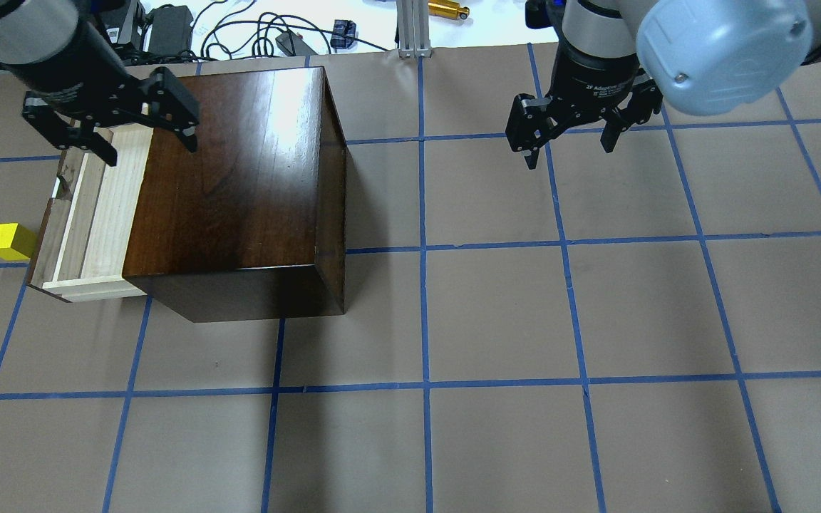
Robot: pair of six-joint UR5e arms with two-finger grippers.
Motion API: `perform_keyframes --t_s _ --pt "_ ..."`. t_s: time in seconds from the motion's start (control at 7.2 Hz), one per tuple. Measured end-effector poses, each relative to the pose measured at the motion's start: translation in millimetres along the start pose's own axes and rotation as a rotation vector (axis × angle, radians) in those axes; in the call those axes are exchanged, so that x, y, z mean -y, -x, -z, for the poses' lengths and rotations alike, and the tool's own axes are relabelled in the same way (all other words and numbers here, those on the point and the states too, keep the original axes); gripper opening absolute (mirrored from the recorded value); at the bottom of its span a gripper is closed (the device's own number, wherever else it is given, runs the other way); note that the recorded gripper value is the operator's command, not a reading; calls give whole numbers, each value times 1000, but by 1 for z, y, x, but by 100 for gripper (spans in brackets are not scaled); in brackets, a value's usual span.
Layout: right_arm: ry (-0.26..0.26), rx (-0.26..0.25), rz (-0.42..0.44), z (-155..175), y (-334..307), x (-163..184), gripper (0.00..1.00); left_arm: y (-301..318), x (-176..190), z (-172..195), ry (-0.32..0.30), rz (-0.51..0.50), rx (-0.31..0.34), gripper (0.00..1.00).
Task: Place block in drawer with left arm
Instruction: 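Move the left gripper over the open drawer and back out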
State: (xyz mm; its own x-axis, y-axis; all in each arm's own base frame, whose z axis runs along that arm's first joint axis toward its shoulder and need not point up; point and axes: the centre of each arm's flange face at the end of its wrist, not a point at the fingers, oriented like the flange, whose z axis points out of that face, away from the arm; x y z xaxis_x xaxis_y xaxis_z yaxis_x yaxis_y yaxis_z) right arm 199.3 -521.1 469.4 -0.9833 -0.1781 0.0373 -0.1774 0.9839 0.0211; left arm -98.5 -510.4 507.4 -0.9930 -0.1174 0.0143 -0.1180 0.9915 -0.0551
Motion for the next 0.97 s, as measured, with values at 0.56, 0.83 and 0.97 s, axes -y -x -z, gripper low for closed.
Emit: perform_keyframes --t_s 0.56,0.83,0.97 --pt "0 0 0 0 0 0 100 -16 2 -1 -11 -37 40 100" --pt "0 0 0 0 0 0 100 7 3 7 -15 -115 46 100" --pt "0 0 0 0 0 0 100 35 7 11 -10 -163 50 100"
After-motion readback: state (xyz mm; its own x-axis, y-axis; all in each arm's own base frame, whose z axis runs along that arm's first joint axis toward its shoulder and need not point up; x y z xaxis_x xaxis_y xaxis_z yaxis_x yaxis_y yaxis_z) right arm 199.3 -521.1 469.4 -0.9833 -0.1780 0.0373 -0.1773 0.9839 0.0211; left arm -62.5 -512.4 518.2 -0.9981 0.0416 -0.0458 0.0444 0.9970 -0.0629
